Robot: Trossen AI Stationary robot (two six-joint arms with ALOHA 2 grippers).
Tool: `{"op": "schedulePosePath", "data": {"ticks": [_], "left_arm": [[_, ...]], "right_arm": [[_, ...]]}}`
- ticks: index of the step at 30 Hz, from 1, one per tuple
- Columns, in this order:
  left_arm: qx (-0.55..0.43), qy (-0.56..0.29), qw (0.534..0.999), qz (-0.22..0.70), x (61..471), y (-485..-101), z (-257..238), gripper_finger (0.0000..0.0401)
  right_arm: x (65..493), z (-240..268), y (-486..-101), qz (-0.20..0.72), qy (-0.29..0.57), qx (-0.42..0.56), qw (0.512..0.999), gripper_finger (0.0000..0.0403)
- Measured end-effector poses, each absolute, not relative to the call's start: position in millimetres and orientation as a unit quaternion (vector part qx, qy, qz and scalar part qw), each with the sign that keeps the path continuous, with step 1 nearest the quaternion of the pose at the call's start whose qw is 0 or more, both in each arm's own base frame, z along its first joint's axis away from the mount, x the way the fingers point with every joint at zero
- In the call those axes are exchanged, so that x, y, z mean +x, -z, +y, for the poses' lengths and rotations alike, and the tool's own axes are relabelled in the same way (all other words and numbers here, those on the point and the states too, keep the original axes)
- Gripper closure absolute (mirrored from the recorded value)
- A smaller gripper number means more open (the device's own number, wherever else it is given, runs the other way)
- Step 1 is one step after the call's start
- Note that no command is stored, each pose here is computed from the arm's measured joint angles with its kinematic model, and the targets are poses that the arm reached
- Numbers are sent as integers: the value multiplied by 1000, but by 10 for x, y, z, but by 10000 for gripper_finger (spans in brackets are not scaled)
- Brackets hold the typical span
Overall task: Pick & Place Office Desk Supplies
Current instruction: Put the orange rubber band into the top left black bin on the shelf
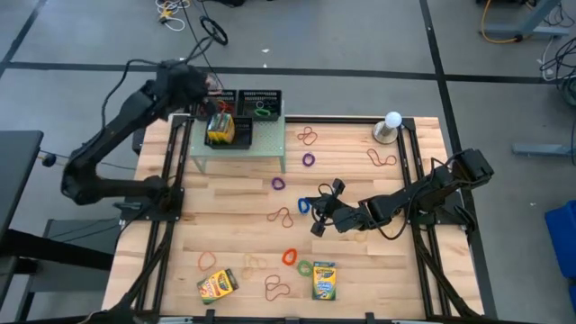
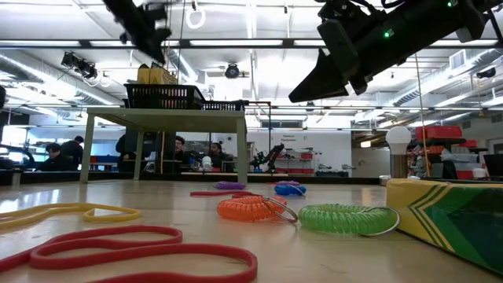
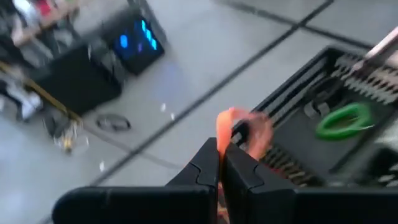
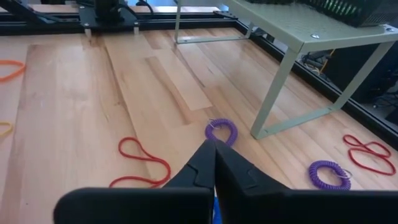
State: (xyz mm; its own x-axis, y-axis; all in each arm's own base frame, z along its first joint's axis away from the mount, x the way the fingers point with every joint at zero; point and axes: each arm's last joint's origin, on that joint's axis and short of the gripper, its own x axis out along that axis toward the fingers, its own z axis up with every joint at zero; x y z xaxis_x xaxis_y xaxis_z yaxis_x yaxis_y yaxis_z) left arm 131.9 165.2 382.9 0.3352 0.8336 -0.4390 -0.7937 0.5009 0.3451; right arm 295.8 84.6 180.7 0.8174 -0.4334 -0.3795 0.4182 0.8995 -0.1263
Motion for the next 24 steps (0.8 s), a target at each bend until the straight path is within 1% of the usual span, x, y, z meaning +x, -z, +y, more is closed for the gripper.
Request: {"op": "schedulePosePath", "data": {"ticks": [4, 8, 14, 18, 21, 24], "left_arm": [[-7, -504, 800, 325, 1267, -3645, 1978, 392], [-31, -503, 797, 332, 1229, -3557, 2140, 392], [-66, -472, 805, 354, 1185, -3458, 2186, 392], [-75, -467, 800, 369, 1142, -3430, 2186, 390], [-81, -466, 794, 382, 1109, -3410, 2182, 375], [-81, -460, 789, 400, 1088, -3387, 2168, 347]], "right_arm": [[2959, 846, -1809, 202, 223, -18, 953, 396], [2959, 846, -1809, 202, 223, -18, 953, 394], [2959, 846, -1809, 202, 224, -18, 953, 398], [2959, 846, -1809, 202, 224, -18, 953, 395], [2960, 846, -1809, 202, 224, -17, 953, 395], [2964, 848, -1817, 198, 223, -15, 954, 395]]}}
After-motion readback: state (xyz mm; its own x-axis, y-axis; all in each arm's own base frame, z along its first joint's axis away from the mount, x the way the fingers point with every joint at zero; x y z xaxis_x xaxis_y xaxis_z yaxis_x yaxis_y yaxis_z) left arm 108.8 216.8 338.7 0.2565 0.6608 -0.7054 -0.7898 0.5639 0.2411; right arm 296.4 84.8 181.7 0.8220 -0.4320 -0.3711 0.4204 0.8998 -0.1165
